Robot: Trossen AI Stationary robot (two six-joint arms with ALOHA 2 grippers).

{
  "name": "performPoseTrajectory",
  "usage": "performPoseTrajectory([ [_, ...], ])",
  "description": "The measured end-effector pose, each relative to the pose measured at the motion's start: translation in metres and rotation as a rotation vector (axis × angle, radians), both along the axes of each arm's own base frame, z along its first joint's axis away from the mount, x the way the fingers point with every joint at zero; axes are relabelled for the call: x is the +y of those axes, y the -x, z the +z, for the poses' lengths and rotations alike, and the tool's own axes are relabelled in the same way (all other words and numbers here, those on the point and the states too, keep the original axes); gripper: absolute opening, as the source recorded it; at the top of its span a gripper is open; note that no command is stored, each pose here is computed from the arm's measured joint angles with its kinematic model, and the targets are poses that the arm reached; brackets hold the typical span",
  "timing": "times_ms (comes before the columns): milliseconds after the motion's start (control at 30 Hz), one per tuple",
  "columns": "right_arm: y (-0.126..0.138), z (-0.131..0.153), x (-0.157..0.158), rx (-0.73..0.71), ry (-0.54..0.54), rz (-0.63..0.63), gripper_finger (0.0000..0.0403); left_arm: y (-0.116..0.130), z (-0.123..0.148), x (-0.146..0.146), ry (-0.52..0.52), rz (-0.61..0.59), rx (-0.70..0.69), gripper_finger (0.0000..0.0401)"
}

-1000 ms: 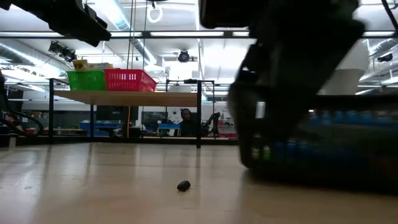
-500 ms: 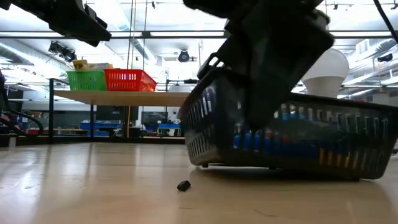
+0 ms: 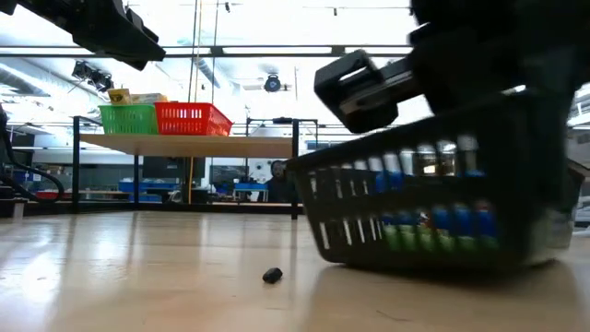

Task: Pick & Place Office Desk Supplies
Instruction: Put the black basket on the shelf

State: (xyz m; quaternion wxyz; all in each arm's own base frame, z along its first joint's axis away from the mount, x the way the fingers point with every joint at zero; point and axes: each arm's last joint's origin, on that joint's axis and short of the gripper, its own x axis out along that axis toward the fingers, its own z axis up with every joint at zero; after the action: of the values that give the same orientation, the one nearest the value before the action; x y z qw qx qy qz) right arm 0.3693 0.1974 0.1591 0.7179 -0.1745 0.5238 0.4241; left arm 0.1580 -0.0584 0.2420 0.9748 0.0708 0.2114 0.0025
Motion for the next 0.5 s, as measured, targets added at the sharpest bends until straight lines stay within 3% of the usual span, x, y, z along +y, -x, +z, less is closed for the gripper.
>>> performPoseTrajectory([
  [167, 0.009, -0.002, 0.007, -0.055, 0.069, 0.211, 0.0007, 0.0, 0.0, 0.0, 0.016, 0.008, 0.001, 0.0009],
  [500, 0.016, -0.002, 0.018, -0.158, 0.14, 0.436, 0.0005, 0.0, 0.0, 0.0, 0.019, 0.009, 0.001, 0.0009],
])
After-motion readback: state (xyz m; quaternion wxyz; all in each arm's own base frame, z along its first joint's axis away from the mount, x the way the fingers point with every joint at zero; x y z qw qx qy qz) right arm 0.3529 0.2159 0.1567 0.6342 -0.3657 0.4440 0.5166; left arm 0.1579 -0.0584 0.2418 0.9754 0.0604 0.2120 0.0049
